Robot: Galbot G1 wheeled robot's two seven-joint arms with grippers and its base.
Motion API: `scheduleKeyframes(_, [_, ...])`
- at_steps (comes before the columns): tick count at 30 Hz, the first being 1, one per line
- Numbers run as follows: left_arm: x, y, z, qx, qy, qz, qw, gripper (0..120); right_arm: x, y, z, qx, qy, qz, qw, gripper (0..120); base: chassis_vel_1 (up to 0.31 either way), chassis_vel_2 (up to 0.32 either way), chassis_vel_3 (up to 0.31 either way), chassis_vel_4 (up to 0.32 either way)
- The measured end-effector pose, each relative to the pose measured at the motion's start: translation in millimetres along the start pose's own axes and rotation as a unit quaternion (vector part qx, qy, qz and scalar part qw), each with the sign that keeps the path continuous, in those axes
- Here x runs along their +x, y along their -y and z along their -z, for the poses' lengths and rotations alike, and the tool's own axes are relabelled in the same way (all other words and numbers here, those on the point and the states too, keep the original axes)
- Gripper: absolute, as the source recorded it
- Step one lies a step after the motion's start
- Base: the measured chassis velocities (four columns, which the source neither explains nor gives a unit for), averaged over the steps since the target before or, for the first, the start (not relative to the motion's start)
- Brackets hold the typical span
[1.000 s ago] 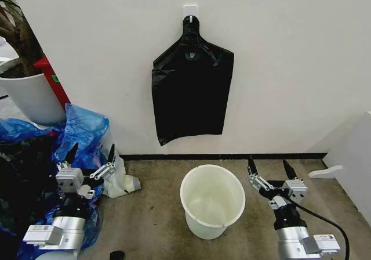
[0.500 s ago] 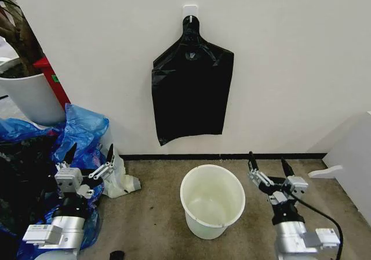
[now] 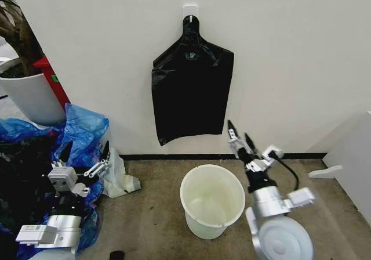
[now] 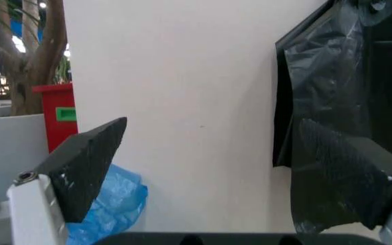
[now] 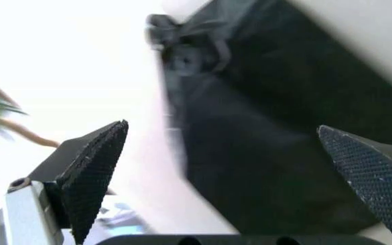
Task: Place the garbage bag over the trash bin.
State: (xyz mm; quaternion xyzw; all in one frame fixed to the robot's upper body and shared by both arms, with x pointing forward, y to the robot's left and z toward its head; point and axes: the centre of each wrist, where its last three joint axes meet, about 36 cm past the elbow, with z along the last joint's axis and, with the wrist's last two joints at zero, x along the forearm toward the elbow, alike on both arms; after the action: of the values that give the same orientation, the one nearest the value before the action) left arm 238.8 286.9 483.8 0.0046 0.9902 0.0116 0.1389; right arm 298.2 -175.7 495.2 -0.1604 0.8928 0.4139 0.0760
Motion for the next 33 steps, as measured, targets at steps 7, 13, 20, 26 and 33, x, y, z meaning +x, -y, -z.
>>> scheduleKeyframes(7, [1, -2, -1, 0.004, 0.002, -0.001, 1.0, 100, -50, -17, -2, -0.122, -0.012, 0.085, 0.989, 100, 0.0, 0.0, 0.0, 0.0])
scheduleKeyframes(13, [-4, -1, -8, 0.006, -0.005, -0.013, 0.9999, 100, -106, -31, 14, -0.214, -0.023, 0.095, 0.972, 100, 0.0, 0.0, 0.0, 0.0])
scheduleKeyframes(20, [1, 1, -10, 0.002, -0.008, -0.005, 1.0, 100, -155, -38, 5, -0.244, -0.032, 0.096, 0.965, 100, 0.0, 0.0, 0.0, 0.0])
scheduleKeyframes(26, [2, 3, -9, -0.003, -0.005, -0.005, 1.0, 100, -196, -55, 4, -0.248, -0.033, 0.106, 0.962, 100, 0.0, 0.0, 0.0, 0.0])
scheduleKeyframes(33, [4, 6, -8, -0.005, -0.002, -0.002, 1.0, 100, -231, -61, 3, -0.229, -0.023, 0.105, 0.967, 100, 0.0, 0.0, 0.0, 0.0])
